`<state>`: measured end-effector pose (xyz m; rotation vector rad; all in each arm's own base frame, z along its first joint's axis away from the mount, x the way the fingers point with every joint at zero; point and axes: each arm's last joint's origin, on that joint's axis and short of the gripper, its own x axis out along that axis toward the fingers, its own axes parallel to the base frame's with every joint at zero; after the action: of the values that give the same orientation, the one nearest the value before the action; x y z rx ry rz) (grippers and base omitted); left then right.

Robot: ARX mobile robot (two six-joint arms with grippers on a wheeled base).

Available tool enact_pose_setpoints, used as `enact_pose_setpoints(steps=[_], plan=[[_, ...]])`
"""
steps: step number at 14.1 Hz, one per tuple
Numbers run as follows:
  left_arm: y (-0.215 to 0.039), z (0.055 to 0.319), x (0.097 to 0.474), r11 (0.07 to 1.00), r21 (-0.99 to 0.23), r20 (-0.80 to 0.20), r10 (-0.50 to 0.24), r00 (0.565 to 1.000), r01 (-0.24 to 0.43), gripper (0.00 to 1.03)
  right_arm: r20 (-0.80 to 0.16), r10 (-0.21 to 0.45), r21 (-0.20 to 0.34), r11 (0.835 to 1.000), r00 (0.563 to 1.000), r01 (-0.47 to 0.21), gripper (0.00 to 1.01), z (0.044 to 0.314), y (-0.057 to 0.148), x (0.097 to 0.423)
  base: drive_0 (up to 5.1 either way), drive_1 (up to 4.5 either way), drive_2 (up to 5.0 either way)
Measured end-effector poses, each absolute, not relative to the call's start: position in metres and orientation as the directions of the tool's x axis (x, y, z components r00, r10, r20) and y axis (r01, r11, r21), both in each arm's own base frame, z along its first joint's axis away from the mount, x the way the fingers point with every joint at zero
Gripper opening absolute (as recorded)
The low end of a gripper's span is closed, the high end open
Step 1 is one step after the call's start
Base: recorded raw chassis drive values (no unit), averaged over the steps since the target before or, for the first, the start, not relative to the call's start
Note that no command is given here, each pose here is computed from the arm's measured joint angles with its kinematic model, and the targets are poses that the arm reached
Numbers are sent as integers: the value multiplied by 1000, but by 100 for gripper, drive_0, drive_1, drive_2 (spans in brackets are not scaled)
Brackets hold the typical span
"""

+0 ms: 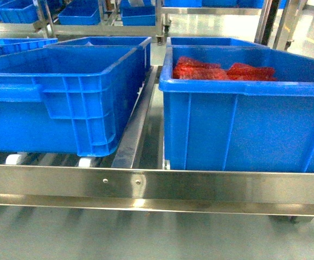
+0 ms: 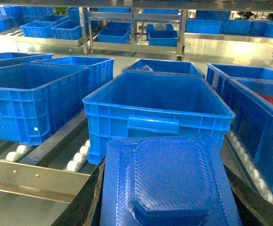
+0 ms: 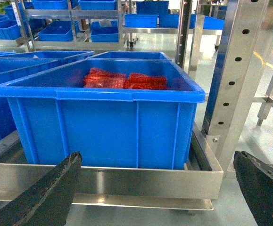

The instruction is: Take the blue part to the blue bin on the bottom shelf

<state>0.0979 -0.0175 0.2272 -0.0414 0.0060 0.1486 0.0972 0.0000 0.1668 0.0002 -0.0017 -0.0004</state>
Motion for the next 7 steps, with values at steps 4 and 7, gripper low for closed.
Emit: enact_pose_setpoints(steps=[4,7], plan=[[-17,227,98,988,-42,-7,148,989,-148,43,2,0,0,1000,1000,0,98,167,0,97,-8,425,-441],[-17,227,98,988,-42,-7,147,989,-148,43,3,0,0,1000,1000,0,98,167,0,97,-2,432,-435]])
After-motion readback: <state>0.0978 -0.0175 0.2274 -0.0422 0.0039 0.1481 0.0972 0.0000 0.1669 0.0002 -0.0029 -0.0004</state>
